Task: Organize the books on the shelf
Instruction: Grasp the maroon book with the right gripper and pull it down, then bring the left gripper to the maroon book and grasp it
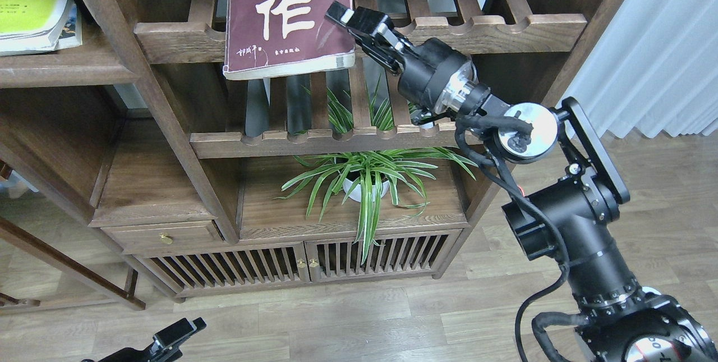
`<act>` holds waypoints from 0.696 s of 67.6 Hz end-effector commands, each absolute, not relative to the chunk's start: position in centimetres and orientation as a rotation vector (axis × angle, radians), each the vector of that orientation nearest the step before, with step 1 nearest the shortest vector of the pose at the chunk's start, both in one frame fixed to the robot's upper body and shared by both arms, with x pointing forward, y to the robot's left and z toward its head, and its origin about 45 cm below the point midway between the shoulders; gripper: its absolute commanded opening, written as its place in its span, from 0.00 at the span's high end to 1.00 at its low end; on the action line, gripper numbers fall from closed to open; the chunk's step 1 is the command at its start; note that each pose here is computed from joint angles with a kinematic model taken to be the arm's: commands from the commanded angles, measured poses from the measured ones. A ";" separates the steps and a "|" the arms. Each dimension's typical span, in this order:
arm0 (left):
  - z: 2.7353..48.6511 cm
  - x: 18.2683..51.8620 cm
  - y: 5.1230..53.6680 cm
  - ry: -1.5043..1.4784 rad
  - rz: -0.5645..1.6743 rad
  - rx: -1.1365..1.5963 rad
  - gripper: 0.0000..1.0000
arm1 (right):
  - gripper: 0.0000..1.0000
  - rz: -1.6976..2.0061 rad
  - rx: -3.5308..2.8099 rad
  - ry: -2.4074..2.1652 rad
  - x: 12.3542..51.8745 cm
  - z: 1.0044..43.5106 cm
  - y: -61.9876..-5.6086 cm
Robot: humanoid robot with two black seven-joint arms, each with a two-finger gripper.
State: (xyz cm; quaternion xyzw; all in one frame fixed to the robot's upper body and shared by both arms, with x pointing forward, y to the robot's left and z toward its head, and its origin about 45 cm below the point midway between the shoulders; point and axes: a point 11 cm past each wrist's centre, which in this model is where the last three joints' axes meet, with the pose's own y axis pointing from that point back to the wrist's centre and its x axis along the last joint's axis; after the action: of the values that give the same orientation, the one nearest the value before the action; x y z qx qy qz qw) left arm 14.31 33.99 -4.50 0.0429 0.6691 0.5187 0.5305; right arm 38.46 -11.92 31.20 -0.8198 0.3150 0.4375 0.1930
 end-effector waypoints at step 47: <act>5.3 24.3 24.8 1.513 0.918 -0.363 0.00 | 0.97 1.212 -2.105 0.639 30.1 23.0 -17.2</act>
State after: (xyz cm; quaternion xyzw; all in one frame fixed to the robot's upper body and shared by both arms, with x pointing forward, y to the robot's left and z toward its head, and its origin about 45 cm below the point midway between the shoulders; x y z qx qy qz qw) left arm 21.19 27.95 1.18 -0.0971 0.6676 0.4494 0.5857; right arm 30.49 -17.33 23.51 -0.7989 0.2433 0.4532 0.3117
